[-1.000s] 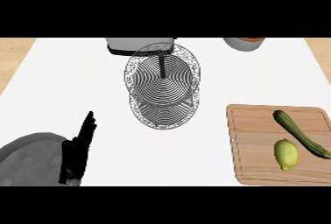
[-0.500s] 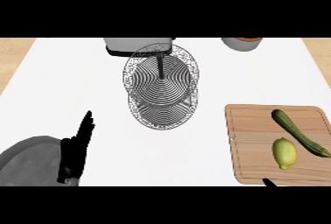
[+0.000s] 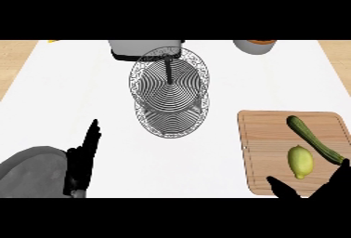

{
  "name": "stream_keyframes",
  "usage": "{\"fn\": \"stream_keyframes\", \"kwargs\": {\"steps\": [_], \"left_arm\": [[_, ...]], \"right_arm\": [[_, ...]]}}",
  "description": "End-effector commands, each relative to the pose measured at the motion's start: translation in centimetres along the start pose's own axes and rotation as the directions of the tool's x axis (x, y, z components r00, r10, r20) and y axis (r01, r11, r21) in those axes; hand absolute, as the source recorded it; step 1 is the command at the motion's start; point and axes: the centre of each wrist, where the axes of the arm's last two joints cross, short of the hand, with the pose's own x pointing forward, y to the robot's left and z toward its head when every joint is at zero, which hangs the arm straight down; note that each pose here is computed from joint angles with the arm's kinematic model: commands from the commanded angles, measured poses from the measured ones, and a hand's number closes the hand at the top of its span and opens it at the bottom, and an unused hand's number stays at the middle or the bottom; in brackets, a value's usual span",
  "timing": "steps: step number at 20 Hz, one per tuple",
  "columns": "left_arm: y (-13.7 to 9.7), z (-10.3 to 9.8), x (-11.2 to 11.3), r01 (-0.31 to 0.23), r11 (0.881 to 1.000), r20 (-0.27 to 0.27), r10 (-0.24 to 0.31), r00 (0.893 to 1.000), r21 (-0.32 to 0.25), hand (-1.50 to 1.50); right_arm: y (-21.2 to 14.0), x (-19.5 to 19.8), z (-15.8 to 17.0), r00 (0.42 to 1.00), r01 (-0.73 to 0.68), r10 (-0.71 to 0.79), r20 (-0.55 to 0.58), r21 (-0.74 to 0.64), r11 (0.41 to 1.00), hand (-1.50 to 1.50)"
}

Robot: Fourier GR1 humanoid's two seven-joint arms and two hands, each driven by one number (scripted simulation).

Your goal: Pick the lemon from the cutting board and place it in the tiered basket

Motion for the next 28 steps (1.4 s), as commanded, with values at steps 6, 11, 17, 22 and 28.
{"fn": "stream_keyframes", "kwargs": {"steps": [6,11,17,22,28], "left_arm": [[0.4,0.8,-1.0,-0.022,1.000,-0.009,0.022,1.000,-0.003,0.00],[-0.2,0.6,0.8,-0.001,1.000,-0.025,0.001,1.000,0.005,0.00],[0.0,0.8,-0.4,-0.007,1.000,-0.011,0.007,1.000,0.004,0.00],[2.1,1.9,-1.7,0.007,1.000,0.003,-0.007,1.000,-0.017,0.00],[1.8,0.4,0.1,-0.004,1.000,-0.015,0.004,1.000,0.004,0.00]], "right_arm": [[-1.5,0.6,-1.1,0.997,-0.042,0.048,-0.067,0.081,0.996,-1.50],[1.5,0.7,-3.0,0.996,-0.047,0.054,-0.075,0.095,0.994,-1.50],[2.5,-0.7,-2.9,0.993,-0.040,0.056,-0.105,0.150,0.988,-1.50],[1.8,0.7,-2.5,0.991,-0.038,0.061,-0.121,0.179,0.983,-1.50],[3.6,-0.8,-4.3,0.992,-0.027,0.053,-0.118,0.210,0.977,-1.50]]}}
